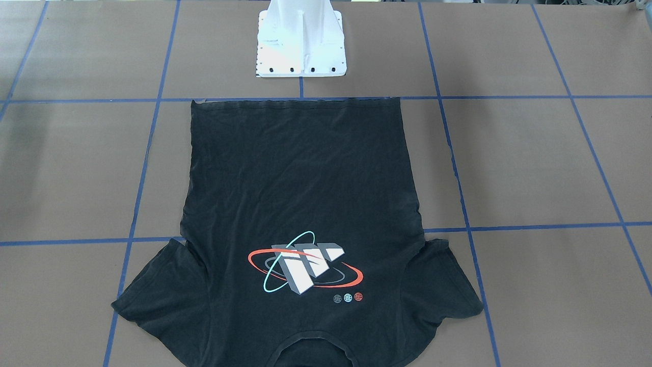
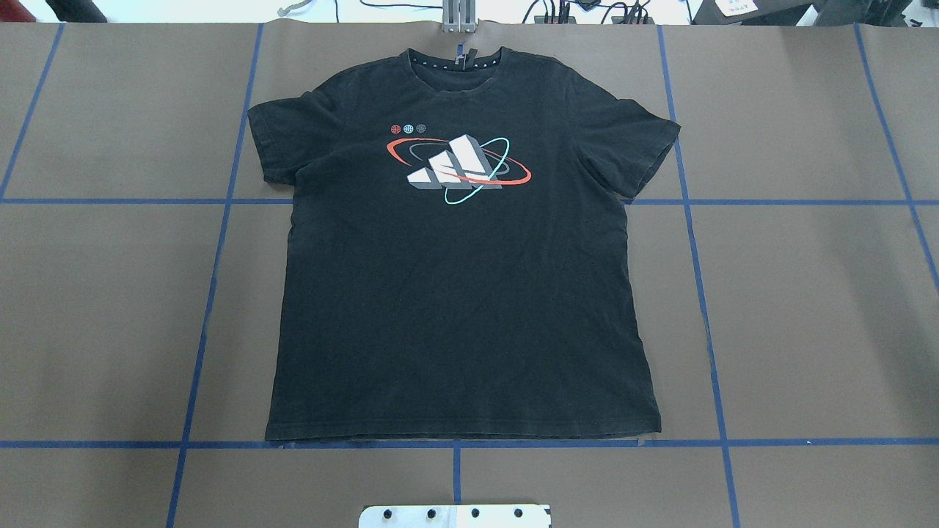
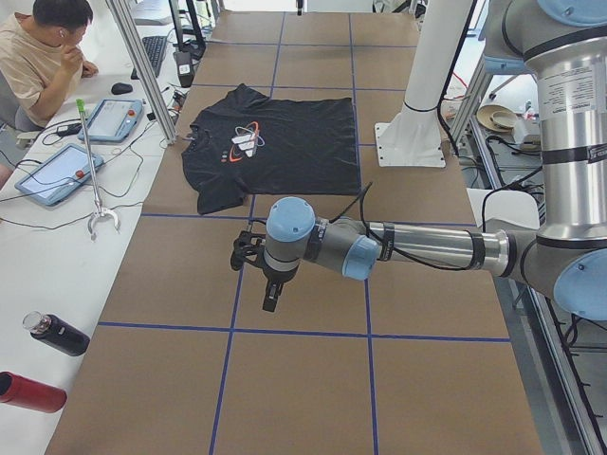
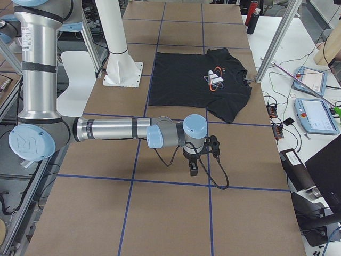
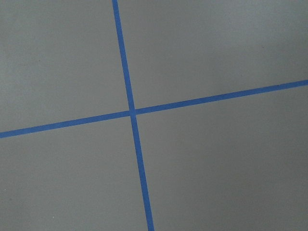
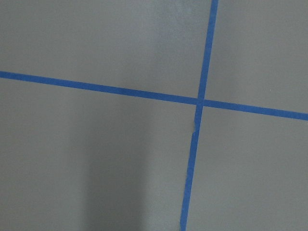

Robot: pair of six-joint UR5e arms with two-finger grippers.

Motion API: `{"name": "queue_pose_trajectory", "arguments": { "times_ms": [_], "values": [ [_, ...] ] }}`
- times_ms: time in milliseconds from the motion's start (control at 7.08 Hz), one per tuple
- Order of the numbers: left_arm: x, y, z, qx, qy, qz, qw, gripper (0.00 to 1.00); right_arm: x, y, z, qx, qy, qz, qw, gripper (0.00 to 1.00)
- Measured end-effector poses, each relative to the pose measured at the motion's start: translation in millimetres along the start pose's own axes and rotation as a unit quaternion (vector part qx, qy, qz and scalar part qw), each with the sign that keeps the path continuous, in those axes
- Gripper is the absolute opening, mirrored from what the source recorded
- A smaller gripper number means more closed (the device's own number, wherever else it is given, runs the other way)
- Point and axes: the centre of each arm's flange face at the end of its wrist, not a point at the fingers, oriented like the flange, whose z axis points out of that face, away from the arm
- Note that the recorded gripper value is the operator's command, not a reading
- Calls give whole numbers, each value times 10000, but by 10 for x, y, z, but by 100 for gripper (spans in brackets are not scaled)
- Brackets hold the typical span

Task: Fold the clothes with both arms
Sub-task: 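Move the right gripper toward the black T-shirt's sleeve nearest it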

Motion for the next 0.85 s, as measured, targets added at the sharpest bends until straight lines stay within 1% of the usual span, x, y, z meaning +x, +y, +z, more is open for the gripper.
{"name": "queue_pose_trajectory", "arguments": {
  "times_ms": [282, 423, 706, 847],
  "values": [
    [6, -1, 10, -21, 53, -29, 10000, 100, -48, -89, -113, -100, -9, 133, 9999, 100],
    [2, 2, 17, -28, 58, -29, 10000, 100, -86, -125, -160, -87, 0, 121, 9999, 100],
    [8, 14, 16, -26, 74, -23, 10000, 100, -152, -193, -175, 55, 1, -34, 10000, 100],
    [21, 12, 8, -17, 80, -8, 10000, 100, -265, -275, -103, 109, -24, -252, 9996, 100]
  ]
}}
